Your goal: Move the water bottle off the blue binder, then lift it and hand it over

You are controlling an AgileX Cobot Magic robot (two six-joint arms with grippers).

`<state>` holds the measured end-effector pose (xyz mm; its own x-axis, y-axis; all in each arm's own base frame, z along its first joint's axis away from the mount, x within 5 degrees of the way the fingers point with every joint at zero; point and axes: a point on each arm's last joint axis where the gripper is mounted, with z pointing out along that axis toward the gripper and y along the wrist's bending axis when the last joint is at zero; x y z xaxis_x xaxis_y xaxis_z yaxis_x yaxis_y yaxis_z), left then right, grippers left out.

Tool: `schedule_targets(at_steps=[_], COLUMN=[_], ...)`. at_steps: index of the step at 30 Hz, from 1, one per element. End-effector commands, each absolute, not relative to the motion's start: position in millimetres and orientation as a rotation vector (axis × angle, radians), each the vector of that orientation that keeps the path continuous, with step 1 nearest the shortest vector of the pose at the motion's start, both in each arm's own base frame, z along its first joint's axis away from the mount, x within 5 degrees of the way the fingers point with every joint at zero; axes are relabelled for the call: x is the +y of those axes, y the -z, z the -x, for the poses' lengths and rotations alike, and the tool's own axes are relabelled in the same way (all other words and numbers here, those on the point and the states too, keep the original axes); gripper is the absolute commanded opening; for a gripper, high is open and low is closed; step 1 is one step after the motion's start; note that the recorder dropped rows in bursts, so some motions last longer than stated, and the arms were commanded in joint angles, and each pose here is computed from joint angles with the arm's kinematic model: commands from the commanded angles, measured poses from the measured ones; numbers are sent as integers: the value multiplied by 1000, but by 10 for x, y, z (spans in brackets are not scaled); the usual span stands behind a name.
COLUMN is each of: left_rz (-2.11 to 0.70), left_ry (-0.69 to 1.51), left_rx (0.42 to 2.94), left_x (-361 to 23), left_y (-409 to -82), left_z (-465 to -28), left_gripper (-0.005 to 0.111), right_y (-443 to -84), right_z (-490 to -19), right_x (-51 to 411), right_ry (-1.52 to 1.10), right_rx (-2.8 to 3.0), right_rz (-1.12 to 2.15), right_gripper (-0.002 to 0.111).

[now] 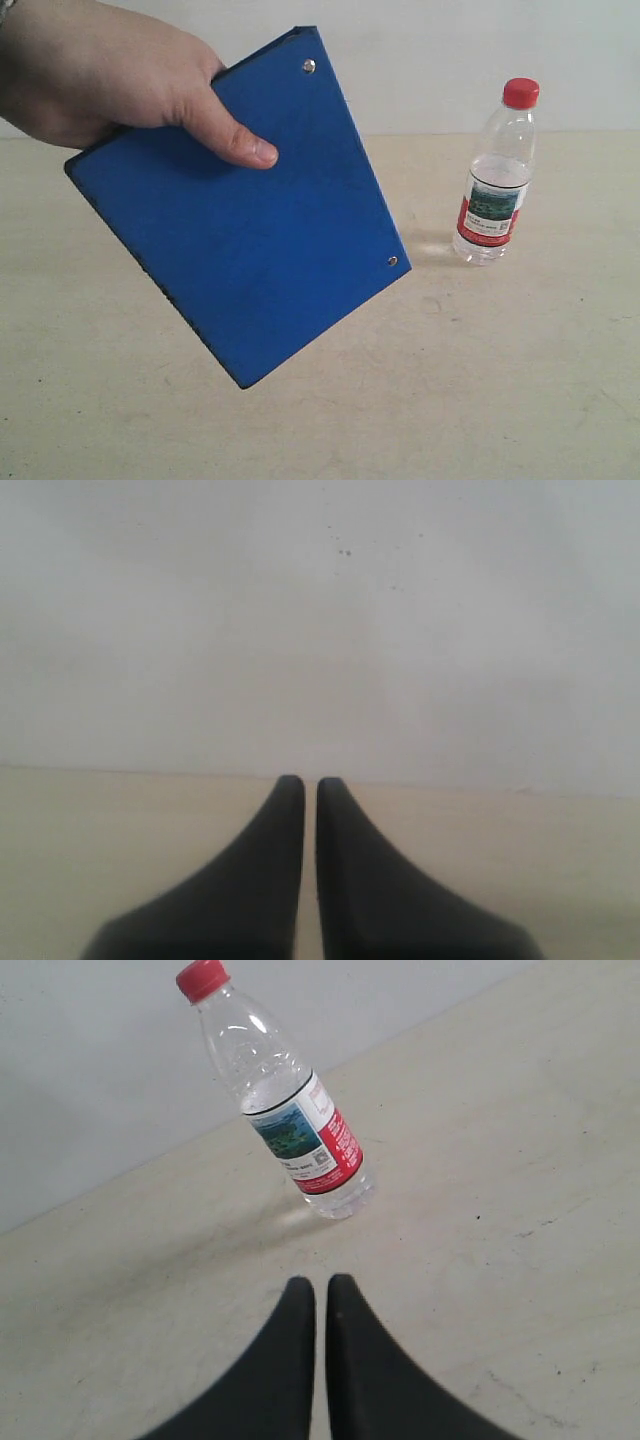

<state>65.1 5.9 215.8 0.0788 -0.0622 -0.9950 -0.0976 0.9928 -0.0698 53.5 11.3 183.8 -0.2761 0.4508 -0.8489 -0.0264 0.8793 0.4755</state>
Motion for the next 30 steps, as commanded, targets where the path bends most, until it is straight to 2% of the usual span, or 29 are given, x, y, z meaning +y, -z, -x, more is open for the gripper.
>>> schedule_targets(at_steps=[1,10,21,27,30], left_rz=[183,482,431,231,149], left_ry=[-58,252,255,45,26], left_rx=[1539,1551,1444,1548,1599], left_x=[96,80,74,63,23], left_y=[-2072,-2010,-2115,-2058,-2020], left_z=[-557,-558,-558,-561,-565], left_gripper=[5,5,5,5,5], right_y=[-1848,-1849,-1849,-1849,-1849], right_z=[-531,-532,-532,-532,-532], right_x=[112,112,112,112,112], right_ry=[-470,-470,-470,-470,-470], right_rx=[1796,1794,1794,1794,1794], right_rz=[-313,-313,-313,-313,-313], right_gripper=[0,0,0,0,0])
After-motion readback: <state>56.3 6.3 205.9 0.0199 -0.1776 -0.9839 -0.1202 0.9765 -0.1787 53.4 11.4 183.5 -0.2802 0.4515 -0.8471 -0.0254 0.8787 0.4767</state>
